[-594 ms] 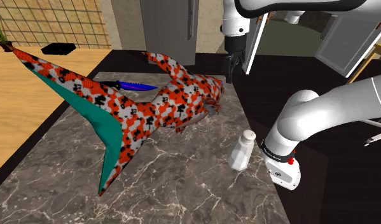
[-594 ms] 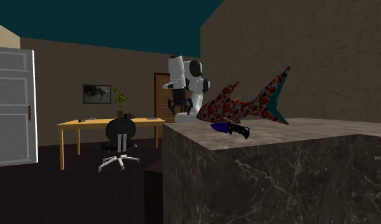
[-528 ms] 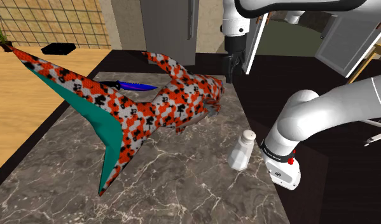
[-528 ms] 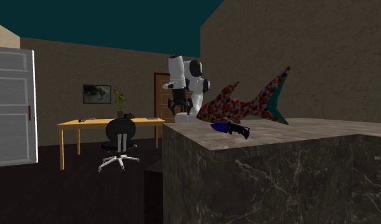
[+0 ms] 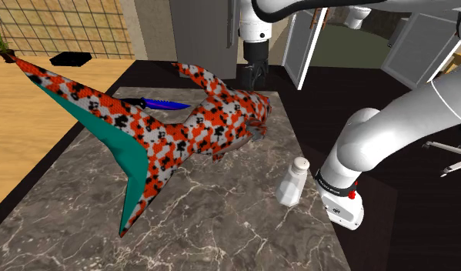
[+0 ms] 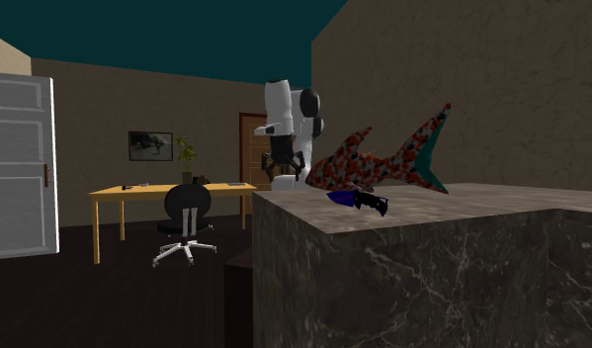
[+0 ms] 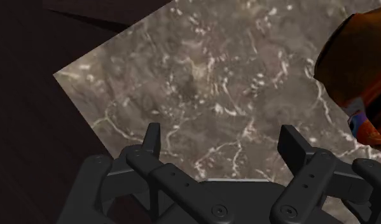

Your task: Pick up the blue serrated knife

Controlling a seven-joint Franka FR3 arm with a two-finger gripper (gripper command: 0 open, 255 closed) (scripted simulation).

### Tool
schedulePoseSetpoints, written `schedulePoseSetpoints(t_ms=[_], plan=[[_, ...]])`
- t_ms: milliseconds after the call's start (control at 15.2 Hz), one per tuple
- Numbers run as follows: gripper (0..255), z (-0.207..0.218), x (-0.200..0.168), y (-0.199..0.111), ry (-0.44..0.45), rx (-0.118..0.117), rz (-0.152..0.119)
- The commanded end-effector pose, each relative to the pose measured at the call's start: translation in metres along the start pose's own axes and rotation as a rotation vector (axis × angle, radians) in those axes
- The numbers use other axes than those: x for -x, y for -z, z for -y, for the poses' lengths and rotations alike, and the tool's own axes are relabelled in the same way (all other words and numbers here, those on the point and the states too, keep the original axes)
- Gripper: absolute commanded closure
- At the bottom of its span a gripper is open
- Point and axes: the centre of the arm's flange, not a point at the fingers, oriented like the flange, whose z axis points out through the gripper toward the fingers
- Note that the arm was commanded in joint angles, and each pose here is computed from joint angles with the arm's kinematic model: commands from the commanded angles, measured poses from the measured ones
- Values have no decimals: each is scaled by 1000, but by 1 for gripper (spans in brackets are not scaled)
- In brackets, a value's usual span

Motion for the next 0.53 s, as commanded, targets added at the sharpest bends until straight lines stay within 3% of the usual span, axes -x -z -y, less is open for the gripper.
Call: schedulePoseSetpoints(t_ms=[0, 462], plan=[[0, 12, -24, 1, 37, 2, -15], [0, 58, -95, 14, 163, 11, -66]])
